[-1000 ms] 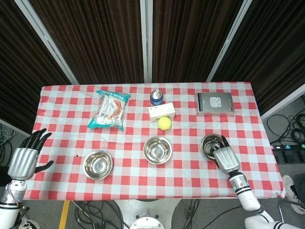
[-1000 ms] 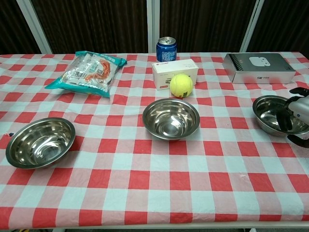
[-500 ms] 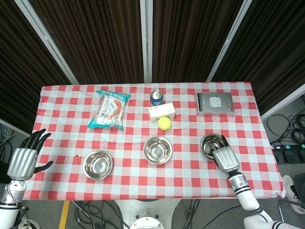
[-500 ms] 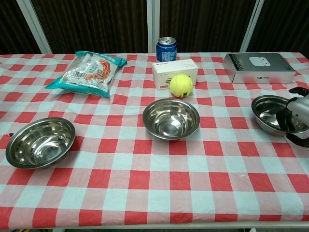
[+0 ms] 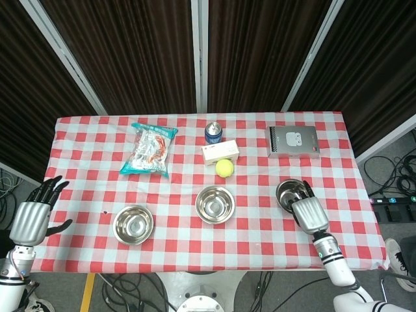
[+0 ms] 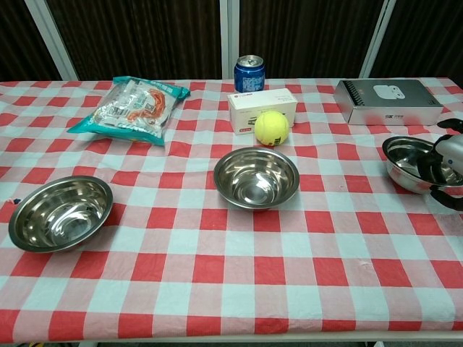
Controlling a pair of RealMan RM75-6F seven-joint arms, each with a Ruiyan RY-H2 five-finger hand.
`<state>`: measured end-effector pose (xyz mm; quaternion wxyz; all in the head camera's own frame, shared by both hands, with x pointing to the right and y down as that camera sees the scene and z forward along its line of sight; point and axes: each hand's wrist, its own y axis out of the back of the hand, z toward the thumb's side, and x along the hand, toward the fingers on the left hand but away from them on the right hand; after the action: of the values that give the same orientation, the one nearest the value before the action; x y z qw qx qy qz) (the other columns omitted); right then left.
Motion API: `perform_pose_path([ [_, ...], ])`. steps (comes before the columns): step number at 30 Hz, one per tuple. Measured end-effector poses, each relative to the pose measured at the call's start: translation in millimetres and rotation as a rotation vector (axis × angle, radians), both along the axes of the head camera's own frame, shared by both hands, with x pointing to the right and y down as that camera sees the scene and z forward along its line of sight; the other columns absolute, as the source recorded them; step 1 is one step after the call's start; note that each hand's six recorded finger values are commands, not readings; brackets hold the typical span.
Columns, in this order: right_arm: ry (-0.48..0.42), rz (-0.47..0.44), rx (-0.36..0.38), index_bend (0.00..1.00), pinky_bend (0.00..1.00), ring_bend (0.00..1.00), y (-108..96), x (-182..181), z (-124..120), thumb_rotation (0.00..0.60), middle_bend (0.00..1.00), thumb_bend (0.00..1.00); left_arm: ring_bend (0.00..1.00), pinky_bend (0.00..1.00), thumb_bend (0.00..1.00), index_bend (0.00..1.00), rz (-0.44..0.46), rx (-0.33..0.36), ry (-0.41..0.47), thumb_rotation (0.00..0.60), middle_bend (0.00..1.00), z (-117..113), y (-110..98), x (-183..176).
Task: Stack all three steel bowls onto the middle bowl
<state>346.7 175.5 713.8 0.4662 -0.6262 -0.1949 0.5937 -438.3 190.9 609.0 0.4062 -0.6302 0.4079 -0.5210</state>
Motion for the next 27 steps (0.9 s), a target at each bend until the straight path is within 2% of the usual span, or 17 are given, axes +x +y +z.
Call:
perform_pose_path([
  [11, -0.032, -0.031, 0.057, 0.68, 0.04, 0.31, -15, -15, -16, 0.600, 0.59, 0.40, 0.15, 0.26, 0.08, 0.19, -0.009, 0.004, -0.006, 0.600, 0.19, -1, -1, -3],
  [17, -0.109, -0.112, 0.103, 0.68, 0.04, 0.31, -33, -59, -39, 0.600, 0.59, 0.40, 0.15, 0.26, 0.08, 0.19, -0.017, -0.001, -0.020, 0.600, 0.19, 1, 0, -6],
  [21, -0.165, -0.192, 0.116, 0.68, 0.04, 0.31, -42, -102, -54, 0.600, 0.60, 0.41, 0.15, 0.26, 0.08, 0.19, -0.023, -0.007, -0.034, 0.600, 0.19, 4, 1, -9],
  [27, -0.219, -0.280, 0.090, 0.68, 0.04, 0.31, -40, -155, -55, 0.600, 0.60, 0.41, 0.15, 0.26, 0.08, 0.19, -0.062, -0.008, -0.048, 0.600, 0.19, 6, 1, -16],
])
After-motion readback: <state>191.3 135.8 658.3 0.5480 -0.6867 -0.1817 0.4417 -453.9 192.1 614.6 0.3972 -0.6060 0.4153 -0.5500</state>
